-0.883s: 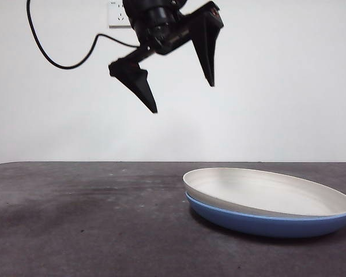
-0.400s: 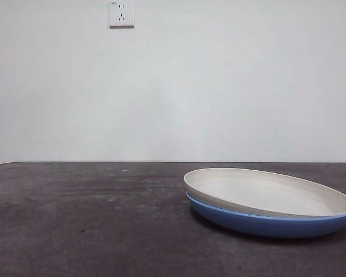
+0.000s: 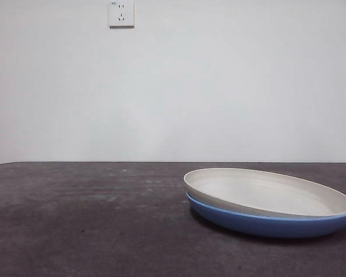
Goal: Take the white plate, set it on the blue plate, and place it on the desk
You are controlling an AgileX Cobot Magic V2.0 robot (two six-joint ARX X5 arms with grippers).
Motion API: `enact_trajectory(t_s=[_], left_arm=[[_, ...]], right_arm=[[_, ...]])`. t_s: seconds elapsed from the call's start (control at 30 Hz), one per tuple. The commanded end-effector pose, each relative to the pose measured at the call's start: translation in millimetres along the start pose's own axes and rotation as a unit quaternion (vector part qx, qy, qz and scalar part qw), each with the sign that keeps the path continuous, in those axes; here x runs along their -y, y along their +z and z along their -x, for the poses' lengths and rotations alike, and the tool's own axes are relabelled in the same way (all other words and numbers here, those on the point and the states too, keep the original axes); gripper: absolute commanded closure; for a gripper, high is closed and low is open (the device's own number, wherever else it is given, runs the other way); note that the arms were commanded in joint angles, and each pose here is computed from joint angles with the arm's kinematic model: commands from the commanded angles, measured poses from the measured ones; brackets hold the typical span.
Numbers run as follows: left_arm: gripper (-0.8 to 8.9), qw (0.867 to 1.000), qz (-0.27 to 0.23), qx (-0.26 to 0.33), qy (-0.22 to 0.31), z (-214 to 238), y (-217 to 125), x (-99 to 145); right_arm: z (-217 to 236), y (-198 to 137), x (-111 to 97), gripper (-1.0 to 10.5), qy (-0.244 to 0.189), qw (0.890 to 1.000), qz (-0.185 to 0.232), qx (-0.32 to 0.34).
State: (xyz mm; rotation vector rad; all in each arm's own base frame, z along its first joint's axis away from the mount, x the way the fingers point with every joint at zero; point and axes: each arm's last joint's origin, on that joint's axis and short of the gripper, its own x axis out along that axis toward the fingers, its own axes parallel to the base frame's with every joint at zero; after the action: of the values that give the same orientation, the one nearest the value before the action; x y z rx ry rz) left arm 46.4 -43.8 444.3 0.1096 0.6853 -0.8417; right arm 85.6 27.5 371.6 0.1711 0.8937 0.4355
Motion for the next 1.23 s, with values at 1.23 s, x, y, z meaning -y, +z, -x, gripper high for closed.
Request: enact_trajectory(t_s=[1.23], left_arm=[[2.82,0.994,-0.008,0.092,-0.054,-23.4,-54.8,-4.6]], right_arm=[[-184.6,11.3,74.4,3.7,0.003,0.99,-0.102,-0.093]])
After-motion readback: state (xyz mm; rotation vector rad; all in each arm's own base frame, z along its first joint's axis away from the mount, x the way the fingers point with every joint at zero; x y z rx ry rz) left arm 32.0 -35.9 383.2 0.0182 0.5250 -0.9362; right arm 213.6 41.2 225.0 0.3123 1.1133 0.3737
